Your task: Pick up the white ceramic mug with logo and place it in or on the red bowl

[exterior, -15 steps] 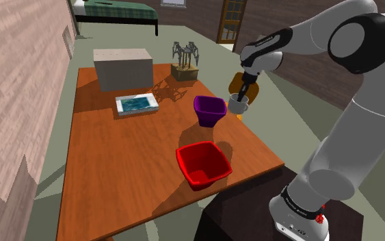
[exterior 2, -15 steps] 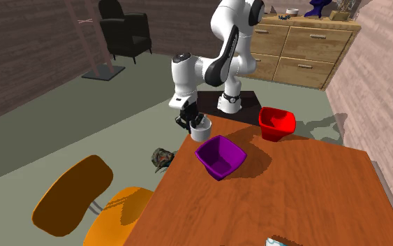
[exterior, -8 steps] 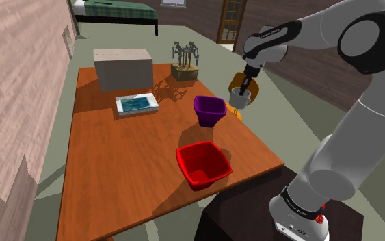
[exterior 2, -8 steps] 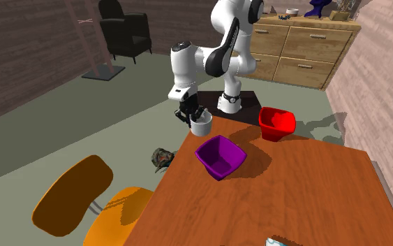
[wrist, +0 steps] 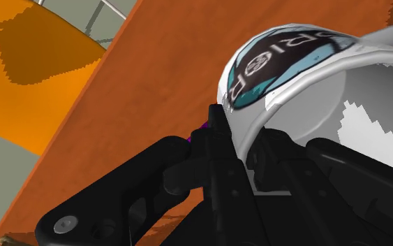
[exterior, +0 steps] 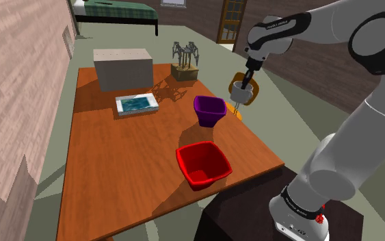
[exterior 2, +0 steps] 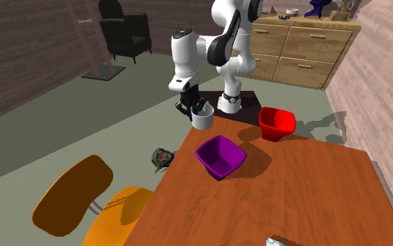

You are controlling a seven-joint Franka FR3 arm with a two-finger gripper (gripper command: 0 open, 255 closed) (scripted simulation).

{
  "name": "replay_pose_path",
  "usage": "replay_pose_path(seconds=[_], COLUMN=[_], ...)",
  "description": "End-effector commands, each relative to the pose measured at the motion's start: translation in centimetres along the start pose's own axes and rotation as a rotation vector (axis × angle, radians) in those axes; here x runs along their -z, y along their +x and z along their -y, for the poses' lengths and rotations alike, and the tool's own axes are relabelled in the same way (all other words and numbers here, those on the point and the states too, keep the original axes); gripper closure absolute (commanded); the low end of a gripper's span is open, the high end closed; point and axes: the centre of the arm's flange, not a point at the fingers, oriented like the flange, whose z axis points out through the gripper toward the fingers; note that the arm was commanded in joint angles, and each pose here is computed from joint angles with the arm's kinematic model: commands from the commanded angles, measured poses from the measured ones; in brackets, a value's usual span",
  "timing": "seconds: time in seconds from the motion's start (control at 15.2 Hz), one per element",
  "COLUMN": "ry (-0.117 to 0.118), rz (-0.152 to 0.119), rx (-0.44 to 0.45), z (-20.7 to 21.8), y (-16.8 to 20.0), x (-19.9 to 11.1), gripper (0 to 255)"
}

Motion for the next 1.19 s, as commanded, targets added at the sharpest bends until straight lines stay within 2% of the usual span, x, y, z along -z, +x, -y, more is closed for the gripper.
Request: replay_pose_path(seconds=[0.0, 1.12], ry=[0.0, 0.0], rz=[0.001, 0.001], rx=[-0.001, -0.001], z=[2.0, 24.4], y=[0.0, -0.5], x=[0.2, -0.5], gripper=[255, 255])
